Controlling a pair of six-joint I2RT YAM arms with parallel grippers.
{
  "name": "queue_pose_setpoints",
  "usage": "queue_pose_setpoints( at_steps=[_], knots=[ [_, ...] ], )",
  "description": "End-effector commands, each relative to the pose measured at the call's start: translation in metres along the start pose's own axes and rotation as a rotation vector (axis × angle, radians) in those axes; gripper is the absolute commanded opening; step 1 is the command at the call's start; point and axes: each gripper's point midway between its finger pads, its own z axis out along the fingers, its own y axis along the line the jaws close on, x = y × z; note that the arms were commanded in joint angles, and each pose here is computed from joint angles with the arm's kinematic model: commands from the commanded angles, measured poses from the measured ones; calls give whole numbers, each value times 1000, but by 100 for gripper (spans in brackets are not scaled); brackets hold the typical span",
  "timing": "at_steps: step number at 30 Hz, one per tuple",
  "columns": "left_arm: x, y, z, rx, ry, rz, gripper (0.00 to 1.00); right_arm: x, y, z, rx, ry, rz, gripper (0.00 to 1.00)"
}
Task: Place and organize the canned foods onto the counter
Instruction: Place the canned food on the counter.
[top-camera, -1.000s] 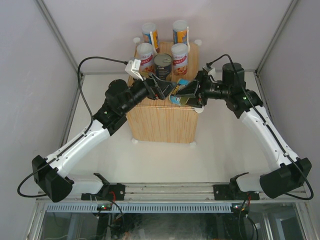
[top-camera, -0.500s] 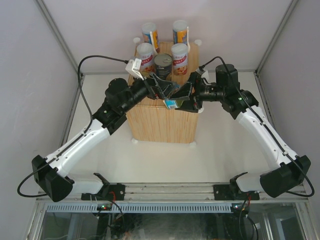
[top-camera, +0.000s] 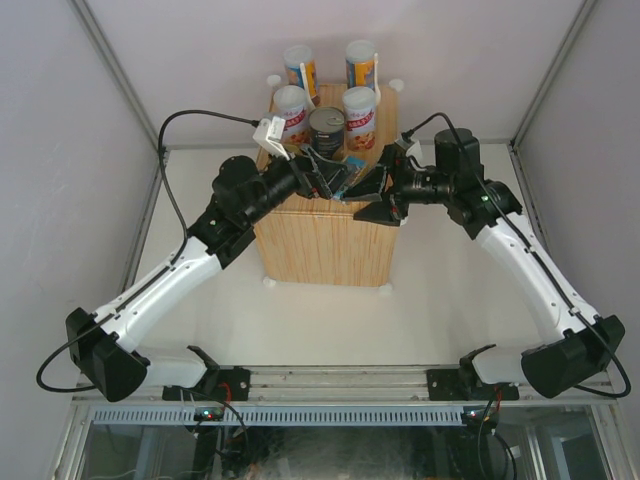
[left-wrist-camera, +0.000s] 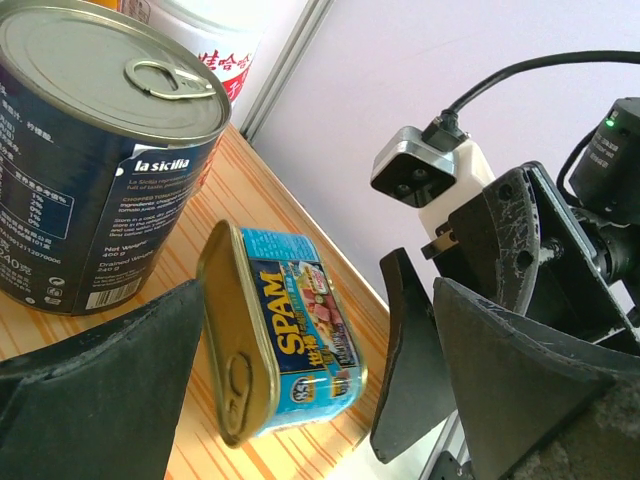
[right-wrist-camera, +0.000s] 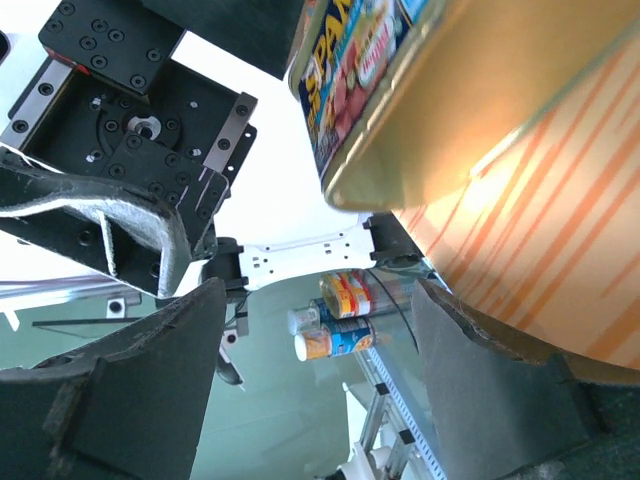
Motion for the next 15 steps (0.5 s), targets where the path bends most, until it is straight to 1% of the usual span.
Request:
queue_pose_setpoints(
  at_steps=[1,6,10,15],
  knots=[
    [-29,-20,-5,50,-84,24,100,2,1,-18,51,-67,-76,74],
    [-35,-19,-10,20,-90,29,100,2,3,-32,142,-135,-170,73],
    [-36,-19,-13,10,-86,26,99,-9,14,-42,207,-225,-265,71],
    [-47,-19,-23,-21,-113,28,98,-26,22,-44,301,-310,-360,70]
  ],
)
